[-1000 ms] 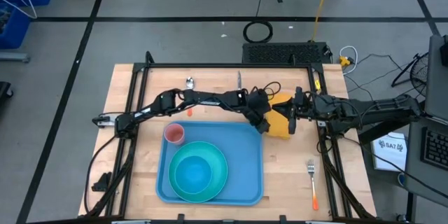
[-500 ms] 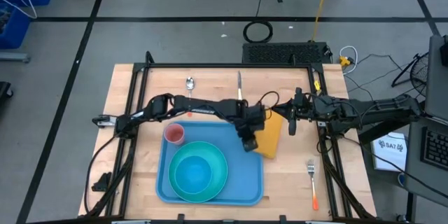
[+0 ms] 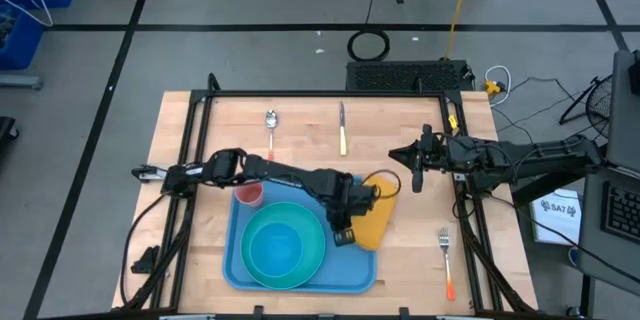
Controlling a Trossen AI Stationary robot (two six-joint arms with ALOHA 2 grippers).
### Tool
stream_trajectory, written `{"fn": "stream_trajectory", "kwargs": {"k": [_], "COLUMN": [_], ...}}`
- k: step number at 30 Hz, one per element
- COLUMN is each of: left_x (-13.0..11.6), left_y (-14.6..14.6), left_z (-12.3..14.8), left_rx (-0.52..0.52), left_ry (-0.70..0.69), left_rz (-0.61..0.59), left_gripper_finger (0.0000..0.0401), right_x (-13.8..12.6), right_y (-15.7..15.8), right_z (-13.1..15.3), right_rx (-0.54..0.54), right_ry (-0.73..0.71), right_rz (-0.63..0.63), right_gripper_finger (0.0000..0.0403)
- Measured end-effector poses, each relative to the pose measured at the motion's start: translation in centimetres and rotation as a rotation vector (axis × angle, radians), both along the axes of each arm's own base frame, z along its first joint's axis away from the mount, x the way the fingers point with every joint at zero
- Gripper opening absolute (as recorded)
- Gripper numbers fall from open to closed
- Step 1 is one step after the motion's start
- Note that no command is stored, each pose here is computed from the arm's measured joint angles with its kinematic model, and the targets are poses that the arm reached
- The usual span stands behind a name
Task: Set up tray
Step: Put the yellow napkin to the right of the light blue plate on the blue serving tray
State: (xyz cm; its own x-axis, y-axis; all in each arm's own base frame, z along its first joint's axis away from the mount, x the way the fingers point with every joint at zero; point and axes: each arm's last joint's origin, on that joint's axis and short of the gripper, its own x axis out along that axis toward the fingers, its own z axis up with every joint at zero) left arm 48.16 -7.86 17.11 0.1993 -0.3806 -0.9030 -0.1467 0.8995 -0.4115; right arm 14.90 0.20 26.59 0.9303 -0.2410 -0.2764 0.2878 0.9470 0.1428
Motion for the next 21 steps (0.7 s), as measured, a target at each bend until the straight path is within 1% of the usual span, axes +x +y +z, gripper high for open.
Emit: {"fn": "stream_trajectory", "kwargs": {"k": [3,5,8,13,15,17,21], "left_x": [-0.3,-0.6,-1.1,-2.1,-2.2,-2.2,-2.1], "left_y": [-1.4,-2.2,-3.8,-6.7,-7.8,-8.5,-8.4], "left_z": [-0.3,-1.1,-2.7,-5.0,-5.6,-5.7,-4.8], "left_rx": [0.027,0.015,-0.041,-0.157,-0.187,-0.199,-0.163], "left_ry": [0.015,0.033,0.062,0.052,0.032,0.004,-0.043], "left_rz": [0.019,0.04,0.066,0.108,0.118,0.117,0.119], "left_gripper_finger": [0.0,0.0,0.0,0.0,0.0,0.0,0.0], "right_x": [0.0,0.0,0.0,0.0,0.0,0.0,0.0], "right_y": [0.0,0.0,0.1,0.1,0.2,0.2,0.2], "right_z": [0.0,0.0,0.0,-0.1,-0.3,-0.7,-0.9], "right_rx": [0.001,0.004,0.01,0.029,0.045,0.05,0.056], "right_ry": [0.001,0.001,0.001,0.007,0.005,0.018,0.024], "right_rz": [0.002,0.003,0.024,0.026,0.045,0.045,0.041], "right_gripper_finger": [0.0027,0.0027,0.0027,0.0027,0.0027,0.0027,0.0027]}}
